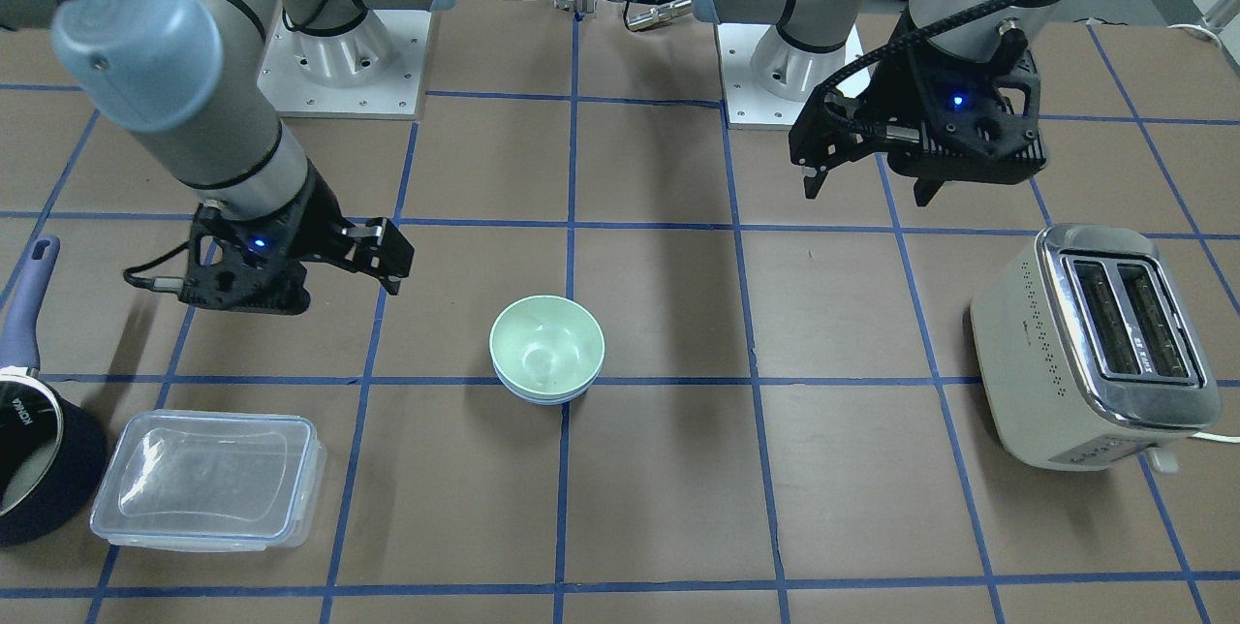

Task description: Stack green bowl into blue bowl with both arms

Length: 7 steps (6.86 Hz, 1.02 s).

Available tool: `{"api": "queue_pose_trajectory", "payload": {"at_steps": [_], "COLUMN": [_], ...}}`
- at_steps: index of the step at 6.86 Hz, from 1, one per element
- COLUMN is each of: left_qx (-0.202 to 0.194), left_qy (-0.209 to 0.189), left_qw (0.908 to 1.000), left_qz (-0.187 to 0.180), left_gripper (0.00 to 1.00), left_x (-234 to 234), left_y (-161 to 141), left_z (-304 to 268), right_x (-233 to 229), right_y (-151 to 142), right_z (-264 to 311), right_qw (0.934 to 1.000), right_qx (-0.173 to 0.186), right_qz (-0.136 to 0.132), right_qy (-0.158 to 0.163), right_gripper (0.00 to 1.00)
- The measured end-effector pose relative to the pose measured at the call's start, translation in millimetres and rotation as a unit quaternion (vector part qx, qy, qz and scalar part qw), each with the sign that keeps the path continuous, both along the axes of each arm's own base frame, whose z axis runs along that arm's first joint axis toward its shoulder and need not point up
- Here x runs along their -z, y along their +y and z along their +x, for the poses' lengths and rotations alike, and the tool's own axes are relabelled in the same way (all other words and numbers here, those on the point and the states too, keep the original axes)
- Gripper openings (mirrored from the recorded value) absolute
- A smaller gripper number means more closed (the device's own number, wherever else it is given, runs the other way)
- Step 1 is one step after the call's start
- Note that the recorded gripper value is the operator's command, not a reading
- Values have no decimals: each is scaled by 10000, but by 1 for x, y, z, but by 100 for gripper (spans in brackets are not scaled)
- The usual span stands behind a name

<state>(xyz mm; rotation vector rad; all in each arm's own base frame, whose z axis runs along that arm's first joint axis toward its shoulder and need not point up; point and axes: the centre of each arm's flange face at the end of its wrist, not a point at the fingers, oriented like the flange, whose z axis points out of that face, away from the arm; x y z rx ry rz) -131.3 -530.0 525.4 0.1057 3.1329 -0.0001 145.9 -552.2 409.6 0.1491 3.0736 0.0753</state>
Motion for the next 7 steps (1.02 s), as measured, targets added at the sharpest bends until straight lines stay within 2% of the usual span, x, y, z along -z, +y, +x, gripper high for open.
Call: {"api": "queue_pose_trajectory", "payload": {"at_steps": [3,7], "left_qx": [-71,-165], "left_qy": [135,250], "left_qw": [9998,9993], "left_qz": [-134,-233], "left_gripper": [100,100], "left_x": [-9,-19], "left_y": [3,6], "left_z": [-2,-1], "right_x": [-66,-81], "right_y": [38,48], "right_z": [-17,-17], "right_qw": [9996,9996], "right_qx": [-14,-27], "right_qz": [-44,29], "right_qy": [261,278], "right_gripper": [100,100]}}
